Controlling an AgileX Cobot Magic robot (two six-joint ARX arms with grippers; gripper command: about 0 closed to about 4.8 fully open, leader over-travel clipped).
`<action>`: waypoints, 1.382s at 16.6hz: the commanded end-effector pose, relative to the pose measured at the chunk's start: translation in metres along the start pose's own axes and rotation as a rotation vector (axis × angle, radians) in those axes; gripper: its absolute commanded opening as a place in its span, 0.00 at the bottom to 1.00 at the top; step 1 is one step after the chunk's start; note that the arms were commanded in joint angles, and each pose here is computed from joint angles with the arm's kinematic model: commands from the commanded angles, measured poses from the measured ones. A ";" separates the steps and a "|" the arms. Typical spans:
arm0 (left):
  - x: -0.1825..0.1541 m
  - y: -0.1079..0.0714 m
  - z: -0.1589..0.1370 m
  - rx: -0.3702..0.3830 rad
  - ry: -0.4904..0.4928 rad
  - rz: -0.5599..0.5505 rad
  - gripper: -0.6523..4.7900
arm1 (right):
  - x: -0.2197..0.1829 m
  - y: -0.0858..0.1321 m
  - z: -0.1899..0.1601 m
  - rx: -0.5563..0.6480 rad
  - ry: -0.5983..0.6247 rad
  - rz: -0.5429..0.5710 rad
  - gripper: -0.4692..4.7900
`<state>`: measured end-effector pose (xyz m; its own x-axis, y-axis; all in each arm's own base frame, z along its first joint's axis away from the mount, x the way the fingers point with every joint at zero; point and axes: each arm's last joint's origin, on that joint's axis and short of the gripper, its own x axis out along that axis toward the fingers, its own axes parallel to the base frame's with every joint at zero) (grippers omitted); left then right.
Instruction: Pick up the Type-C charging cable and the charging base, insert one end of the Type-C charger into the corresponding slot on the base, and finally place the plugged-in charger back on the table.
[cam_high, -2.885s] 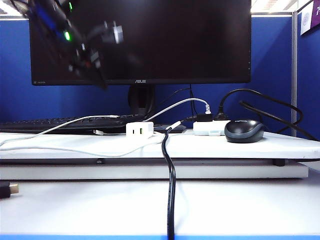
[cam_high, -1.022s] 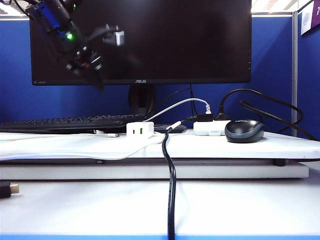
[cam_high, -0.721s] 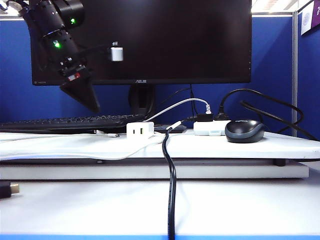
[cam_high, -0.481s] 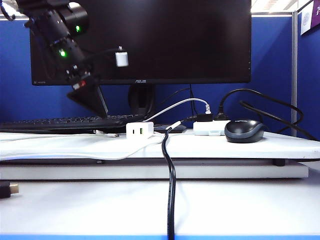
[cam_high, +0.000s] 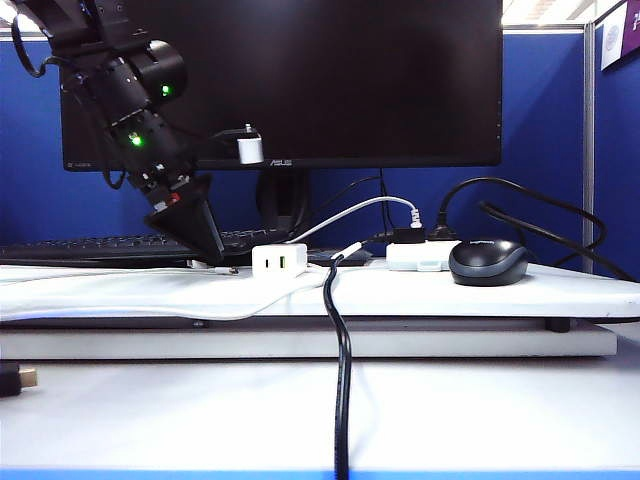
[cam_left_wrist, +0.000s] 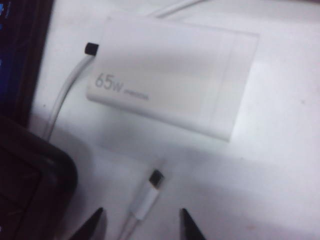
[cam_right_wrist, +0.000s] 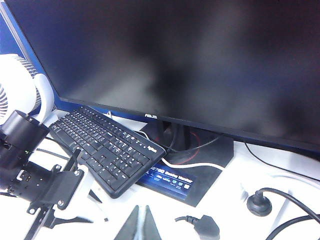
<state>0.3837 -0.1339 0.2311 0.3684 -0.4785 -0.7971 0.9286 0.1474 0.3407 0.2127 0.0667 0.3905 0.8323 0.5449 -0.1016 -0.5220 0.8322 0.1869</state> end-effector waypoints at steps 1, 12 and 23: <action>0.004 0.001 0.000 0.005 -0.012 -0.001 0.51 | -0.001 0.001 0.003 -0.010 -0.018 0.006 0.09; 0.020 -0.001 -0.008 -0.013 0.011 -0.045 0.32 | -0.001 0.001 0.003 -0.010 -0.019 0.006 0.09; -0.014 -0.001 0.006 -0.038 -0.011 0.008 0.37 | -0.001 0.001 0.003 -0.010 -0.018 0.006 0.09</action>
<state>0.3794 -0.1327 0.2313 0.3398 -0.4742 -0.8122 0.9404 0.1809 0.2879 0.2133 0.0669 0.3901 0.8319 0.5451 -0.1037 -0.5219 0.8321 0.1876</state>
